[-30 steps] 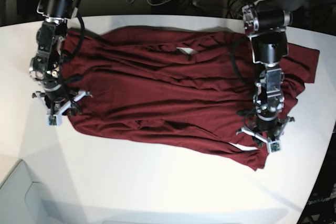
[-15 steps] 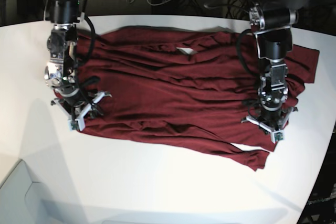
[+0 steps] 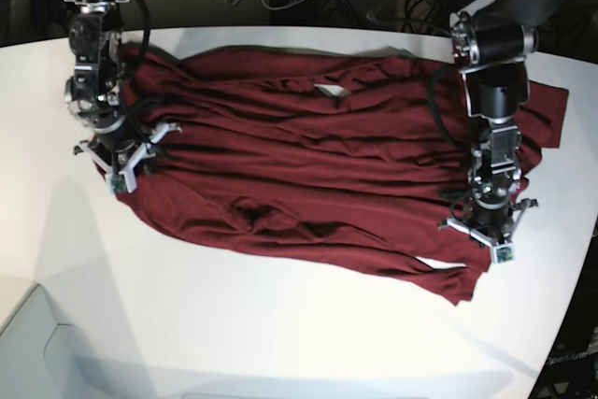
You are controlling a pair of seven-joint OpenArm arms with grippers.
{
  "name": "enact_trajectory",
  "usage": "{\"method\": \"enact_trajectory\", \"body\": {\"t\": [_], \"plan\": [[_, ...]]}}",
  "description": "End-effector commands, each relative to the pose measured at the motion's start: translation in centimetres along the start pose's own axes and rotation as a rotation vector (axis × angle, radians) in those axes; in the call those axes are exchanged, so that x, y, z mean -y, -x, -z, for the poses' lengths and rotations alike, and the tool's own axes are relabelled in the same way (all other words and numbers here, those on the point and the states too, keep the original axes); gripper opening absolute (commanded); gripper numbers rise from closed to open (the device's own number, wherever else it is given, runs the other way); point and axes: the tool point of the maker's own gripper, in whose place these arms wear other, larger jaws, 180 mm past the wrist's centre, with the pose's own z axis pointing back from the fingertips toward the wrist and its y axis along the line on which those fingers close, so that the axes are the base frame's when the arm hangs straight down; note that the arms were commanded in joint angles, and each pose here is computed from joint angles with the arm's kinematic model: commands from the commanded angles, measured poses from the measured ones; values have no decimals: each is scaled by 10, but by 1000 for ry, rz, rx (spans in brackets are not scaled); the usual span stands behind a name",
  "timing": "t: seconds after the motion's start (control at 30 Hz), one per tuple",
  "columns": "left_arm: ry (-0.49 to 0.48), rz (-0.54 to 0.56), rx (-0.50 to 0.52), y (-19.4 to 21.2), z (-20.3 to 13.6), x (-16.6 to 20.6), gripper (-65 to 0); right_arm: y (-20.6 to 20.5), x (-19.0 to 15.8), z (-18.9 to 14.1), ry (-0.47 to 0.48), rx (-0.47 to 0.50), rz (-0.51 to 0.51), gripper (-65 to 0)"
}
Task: Layout the t-shirt on the table in an organized manner, then fold the t-shirt properly
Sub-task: 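Pinch the shirt's sides with both grippers and pull them outward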
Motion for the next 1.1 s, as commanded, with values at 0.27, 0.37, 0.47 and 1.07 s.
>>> {"method": "enact_trajectory", "body": {"t": [0.27, 0.37, 0.47, 1.07], "plan": [[-11, -10, 97, -41, 3, -2, -588, -35, -13, -24, -68, 101, -106, -460], [-16, -10, 148, -59, -1, -5, -588, -58, -11, -25, -58, 152, -116, -458], [-20, -1, 190, -70, -9, -7, -588, -79, -8, -22, -51, 189, -119, -460], [30, -40, 18, -30, 16, 26, -588, -49, 7, 75, -112, -29, 78, -650]]}}
